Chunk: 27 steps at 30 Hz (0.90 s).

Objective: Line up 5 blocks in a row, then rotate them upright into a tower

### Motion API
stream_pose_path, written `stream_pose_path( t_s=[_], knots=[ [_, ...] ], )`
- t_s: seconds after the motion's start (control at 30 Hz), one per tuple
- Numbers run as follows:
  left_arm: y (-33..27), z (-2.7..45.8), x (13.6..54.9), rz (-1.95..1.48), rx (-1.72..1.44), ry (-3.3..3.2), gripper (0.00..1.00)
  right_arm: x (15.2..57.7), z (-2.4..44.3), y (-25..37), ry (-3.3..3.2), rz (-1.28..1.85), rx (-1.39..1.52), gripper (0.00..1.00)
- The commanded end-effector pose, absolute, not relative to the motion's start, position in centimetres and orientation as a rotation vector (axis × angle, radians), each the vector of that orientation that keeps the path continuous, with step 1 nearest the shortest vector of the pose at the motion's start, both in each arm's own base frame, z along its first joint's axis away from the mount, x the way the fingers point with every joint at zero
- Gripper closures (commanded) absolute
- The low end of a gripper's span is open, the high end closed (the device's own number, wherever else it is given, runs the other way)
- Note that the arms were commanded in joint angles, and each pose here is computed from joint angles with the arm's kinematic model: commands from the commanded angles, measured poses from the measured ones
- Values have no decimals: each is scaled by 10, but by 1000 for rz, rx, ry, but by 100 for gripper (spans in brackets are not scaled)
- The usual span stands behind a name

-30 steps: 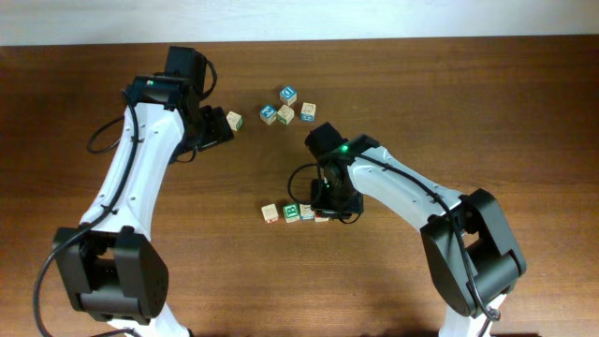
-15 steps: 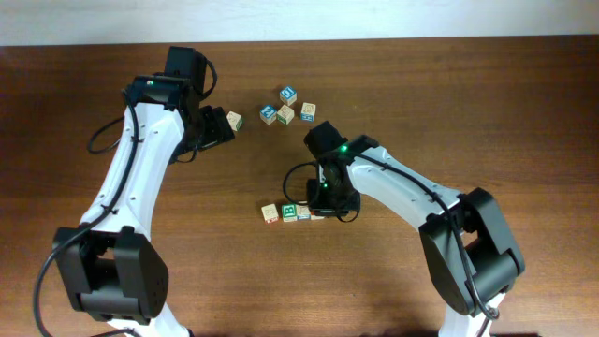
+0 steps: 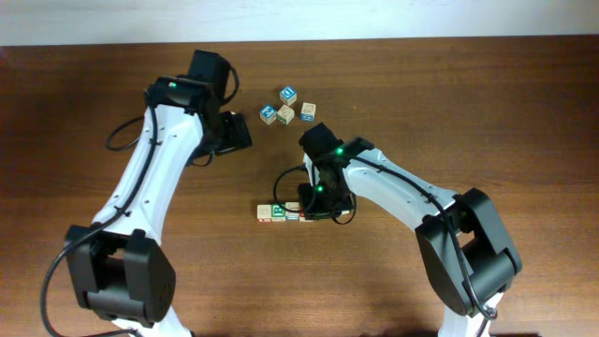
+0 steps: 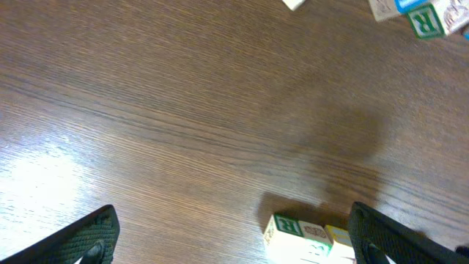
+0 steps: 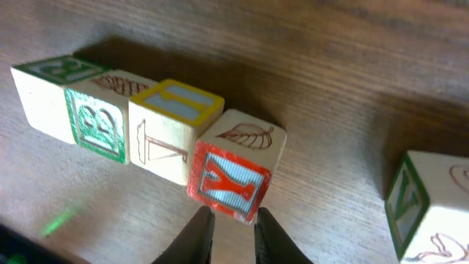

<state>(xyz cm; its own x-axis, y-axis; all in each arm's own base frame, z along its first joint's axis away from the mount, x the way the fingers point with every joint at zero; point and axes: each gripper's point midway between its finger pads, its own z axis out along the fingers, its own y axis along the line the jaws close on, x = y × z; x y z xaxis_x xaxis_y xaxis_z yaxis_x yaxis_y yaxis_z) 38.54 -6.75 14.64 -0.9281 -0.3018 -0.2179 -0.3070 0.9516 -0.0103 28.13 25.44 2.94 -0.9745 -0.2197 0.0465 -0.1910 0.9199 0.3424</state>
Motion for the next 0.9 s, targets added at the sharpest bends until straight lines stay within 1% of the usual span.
stream_pose_path(
  t_s=[0.0,0.1,0.13,0.23,0.27,0.37,0.47,0.53,0.63,0.7,0.87],
  knots=[
    [-73,145,384,25,-451,2894,0,292,47,260,-2998,-550,332,72],
    [-72,145,386,23,-456,2887,1,316,93,250,-3025,-561,339,70],
    [-71,145,386,34,-455,2884,1,321,100,239,-3036,-528,303,70],
    [-62,147,388,104,-460,2862,2,329,91,174,-3053,-255,127,70],
    [-62,147,389,107,-460,2860,4,329,86,162,-3044,-227,90,71],
    [-62,148,393,97,-461,2844,5,327,56,139,-3028,-209,39,72],
    [-62,148,393,98,-461,2843,7,328,25,136,-3064,-227,80,74],
    [-62,148,393,97,-461,2842,7,331,19,137,-3085,-238,117,74],
    [-62,148,394,96,-463,2840,7,328,14,140,-3082,-258,181,74],
    [-62,148,394,94,-463,2841,7,316,15,155,-3042,-301,221,75],
    [-62,147,390,98,-462,2856,6,302,17,173,-2994,-345,114,75]
  ],
)
